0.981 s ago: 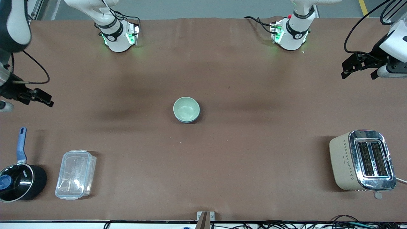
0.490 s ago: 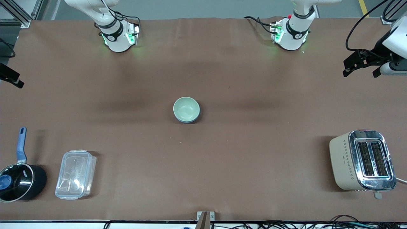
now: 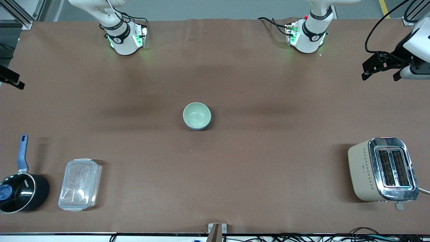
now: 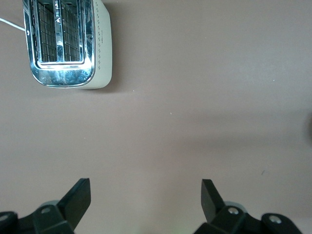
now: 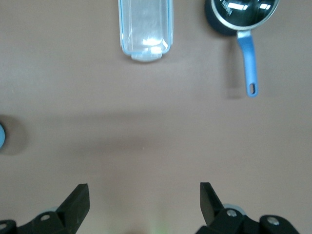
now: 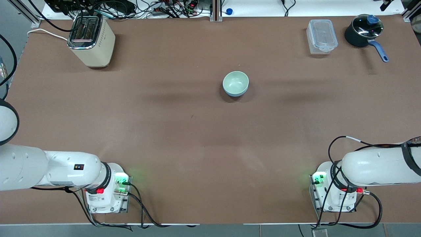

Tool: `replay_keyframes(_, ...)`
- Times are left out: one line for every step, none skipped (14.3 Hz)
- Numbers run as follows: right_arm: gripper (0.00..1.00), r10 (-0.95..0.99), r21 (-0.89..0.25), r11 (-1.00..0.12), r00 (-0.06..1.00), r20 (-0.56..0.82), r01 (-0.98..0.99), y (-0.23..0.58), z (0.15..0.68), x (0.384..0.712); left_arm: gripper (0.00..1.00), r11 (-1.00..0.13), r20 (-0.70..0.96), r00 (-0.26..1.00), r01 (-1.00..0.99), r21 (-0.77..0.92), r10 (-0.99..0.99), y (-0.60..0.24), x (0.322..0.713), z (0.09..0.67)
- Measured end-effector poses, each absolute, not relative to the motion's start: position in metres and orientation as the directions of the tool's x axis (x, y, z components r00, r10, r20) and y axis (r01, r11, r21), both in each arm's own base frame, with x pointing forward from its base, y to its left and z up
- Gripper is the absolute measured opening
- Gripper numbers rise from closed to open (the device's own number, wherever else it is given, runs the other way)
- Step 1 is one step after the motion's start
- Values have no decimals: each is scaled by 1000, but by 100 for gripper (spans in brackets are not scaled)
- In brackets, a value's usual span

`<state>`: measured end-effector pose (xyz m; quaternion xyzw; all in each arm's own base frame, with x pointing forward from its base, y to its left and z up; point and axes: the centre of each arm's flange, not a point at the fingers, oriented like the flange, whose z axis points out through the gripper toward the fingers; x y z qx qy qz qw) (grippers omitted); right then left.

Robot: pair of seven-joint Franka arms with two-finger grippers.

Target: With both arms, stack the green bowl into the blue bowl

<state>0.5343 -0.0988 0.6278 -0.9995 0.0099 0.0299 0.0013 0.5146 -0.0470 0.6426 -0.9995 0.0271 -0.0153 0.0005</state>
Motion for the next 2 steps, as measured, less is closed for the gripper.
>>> replay_keyframes(100, -16, -4, -1000, 997, -75, -17, -97, 622, 534, 100, -999, 29, 998, -55, -2, -55, -47, 514, 642)
replay_keyframes(100, -15, -6, -1000, 996, -85, -15, -96, 617, 534, 100, -998, 25, 998, -55, -2, -55, -47, 514, 642)
